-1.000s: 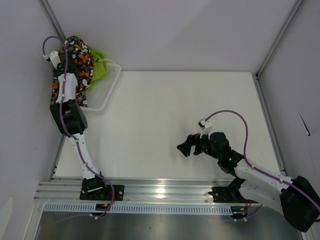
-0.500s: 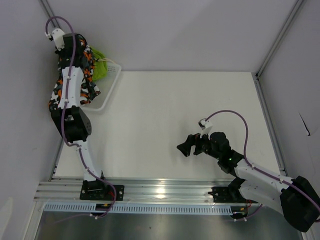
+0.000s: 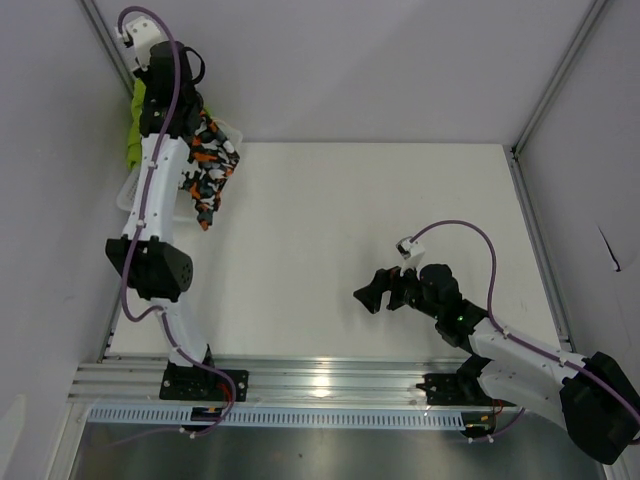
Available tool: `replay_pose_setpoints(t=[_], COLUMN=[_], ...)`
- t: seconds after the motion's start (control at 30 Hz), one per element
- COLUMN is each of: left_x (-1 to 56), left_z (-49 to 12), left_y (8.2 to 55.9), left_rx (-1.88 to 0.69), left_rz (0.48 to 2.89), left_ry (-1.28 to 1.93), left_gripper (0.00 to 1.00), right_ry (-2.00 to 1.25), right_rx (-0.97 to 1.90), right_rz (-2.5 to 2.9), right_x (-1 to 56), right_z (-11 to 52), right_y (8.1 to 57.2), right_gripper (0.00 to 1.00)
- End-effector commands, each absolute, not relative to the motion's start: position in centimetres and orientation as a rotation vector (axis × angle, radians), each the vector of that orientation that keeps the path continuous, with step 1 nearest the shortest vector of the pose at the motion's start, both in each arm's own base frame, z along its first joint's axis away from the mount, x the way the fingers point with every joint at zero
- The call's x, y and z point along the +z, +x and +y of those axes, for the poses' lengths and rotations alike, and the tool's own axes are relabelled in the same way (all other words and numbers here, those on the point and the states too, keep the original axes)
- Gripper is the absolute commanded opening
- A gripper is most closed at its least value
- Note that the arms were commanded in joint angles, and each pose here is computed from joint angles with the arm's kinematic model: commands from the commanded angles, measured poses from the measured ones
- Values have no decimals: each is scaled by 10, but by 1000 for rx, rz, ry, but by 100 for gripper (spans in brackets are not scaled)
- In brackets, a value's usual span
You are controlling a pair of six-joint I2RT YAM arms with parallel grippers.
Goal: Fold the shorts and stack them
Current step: Grab the shorts from the pile, then move the shorts to the center of the board
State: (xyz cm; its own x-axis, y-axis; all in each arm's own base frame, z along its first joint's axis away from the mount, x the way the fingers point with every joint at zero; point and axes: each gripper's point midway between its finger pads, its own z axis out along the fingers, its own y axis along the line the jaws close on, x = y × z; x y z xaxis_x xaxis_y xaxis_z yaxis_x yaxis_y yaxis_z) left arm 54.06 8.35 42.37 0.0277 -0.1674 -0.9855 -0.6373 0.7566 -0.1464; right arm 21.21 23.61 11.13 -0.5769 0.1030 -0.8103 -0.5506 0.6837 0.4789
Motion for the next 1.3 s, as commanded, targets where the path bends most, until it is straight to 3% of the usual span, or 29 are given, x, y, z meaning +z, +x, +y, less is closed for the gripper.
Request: replay_pose_setpoints(t=[0.0, 0.2, 0.47, 0.77, 0.97, 1.0, 1.07, 1.13, 1.2, 1.27], left_x=[550, 614, 609, 505, 414, 427, 396, 404, 395, 396], left_z=[55, -13, -107, -193, -247, -251, -257, -264, -256, -242], left_y=[468, 394, 324, 319, 369, 374, 385, 397, 393, 385], left_rx=[196, -187, -595, -856, -799, -805, -720, -682, -607, -553], left_rz=[1303, 1201, 1249, 1495, 1701, 1683, 1817, 1863, 1929, 1928], left_ry=[-640, -518, -325, -266, -203, -192, -166, -144, -125, -136], left_gripper=[0, 0, 0, 0, 0, 0, 51, 82, 86, 95], right_ry=[-329, -277, -89, 49, 66, 66, 67, 48, 12, -35], right_rx=[927, 858, 688, 604, 588, 588, 586, 599, 625, 679], right_rz=[1959, 1936, 1850, 1740, 1741, 1741, 1747, 1753, 1745, 1735], right_x=[122, 127, 144, 163, 162, 162, 161, 160, 162, 163], right_z=[236, 223, 179, 143, 139, 139, 140, 143, 149, 159], right_y=[217, 223, 234, 232, 234, 234, 234, 233, 231, 228], right_gripper=[99, 99, 100, 99, 99, 100, 99, 99, 99, 99])
